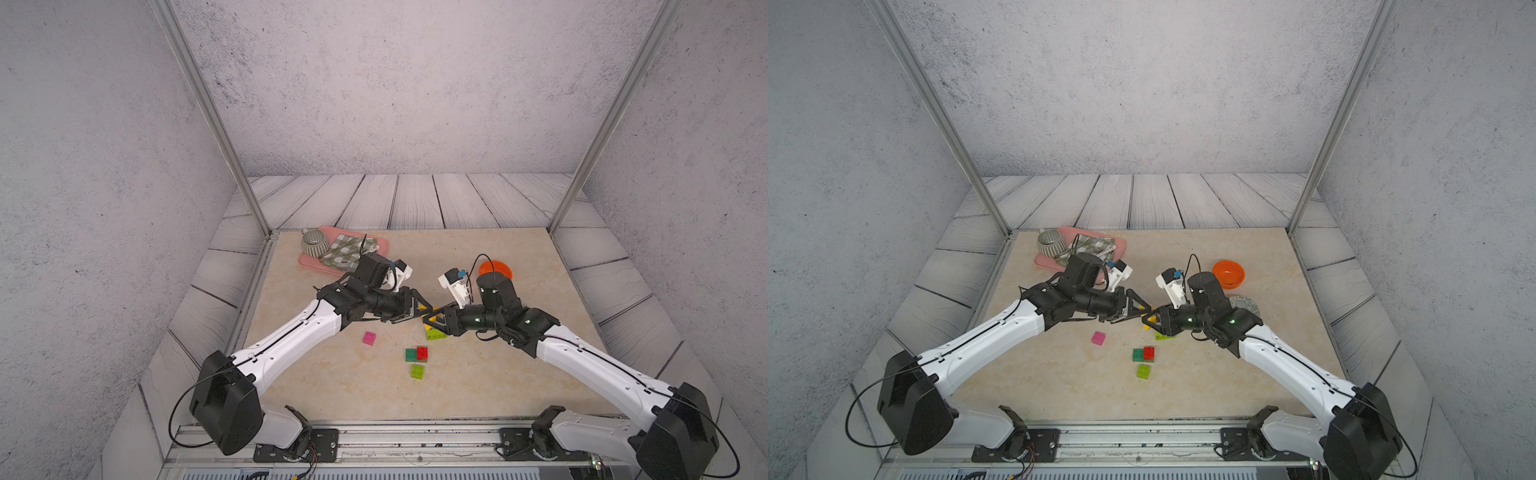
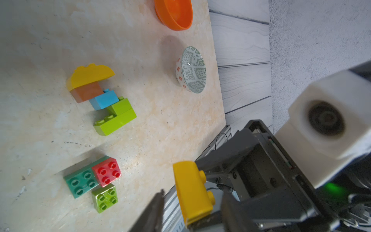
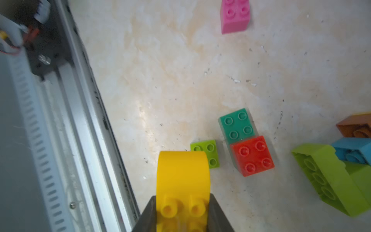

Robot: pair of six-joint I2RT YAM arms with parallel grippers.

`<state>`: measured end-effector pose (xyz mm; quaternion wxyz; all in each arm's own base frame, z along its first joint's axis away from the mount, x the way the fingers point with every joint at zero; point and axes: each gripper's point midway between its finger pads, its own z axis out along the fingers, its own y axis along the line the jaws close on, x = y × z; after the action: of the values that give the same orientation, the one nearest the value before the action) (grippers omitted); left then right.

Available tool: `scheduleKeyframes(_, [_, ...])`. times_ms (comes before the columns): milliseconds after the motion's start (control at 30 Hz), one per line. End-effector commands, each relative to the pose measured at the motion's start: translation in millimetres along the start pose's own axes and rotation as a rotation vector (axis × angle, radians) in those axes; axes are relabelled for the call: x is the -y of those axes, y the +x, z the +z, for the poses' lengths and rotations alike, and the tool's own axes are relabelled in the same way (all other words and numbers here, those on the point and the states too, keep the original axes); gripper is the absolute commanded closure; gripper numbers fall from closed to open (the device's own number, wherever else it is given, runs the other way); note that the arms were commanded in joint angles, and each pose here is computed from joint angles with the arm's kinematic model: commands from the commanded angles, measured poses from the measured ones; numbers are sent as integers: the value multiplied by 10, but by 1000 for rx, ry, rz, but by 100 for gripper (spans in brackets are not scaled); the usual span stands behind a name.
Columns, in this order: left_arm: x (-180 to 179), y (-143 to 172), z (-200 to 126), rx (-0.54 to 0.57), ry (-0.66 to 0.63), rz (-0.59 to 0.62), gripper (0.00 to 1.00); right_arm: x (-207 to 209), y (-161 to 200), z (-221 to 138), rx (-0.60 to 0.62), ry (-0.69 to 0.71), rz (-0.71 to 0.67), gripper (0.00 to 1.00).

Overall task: Assemble the letter s with lego
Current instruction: Pick up the lego brick from the center of the board, then assemble the lego brick with the lego brick.

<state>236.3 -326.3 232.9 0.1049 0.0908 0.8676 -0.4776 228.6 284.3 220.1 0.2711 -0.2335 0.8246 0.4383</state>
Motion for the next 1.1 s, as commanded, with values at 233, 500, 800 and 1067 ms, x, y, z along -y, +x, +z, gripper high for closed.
scheduleKeyframes(233, [302,-137,-601,187,-31,145,1,-53,266,-235,-77,39,-188,74])
scheduleKeyframes(500, [-257,-462,-1514,466,-231,83,1,27,1091,154,-408,140,-536,78])
scheduleKeyframes(800, [-743,-383,-1501,426,-300,1,1,422,1394,424,-605,243,-700,81])
scheduleKeyframes(1067, [-823,-358,-1432,400,-294,0,1,577,1526,545,-712,245,-738,83])
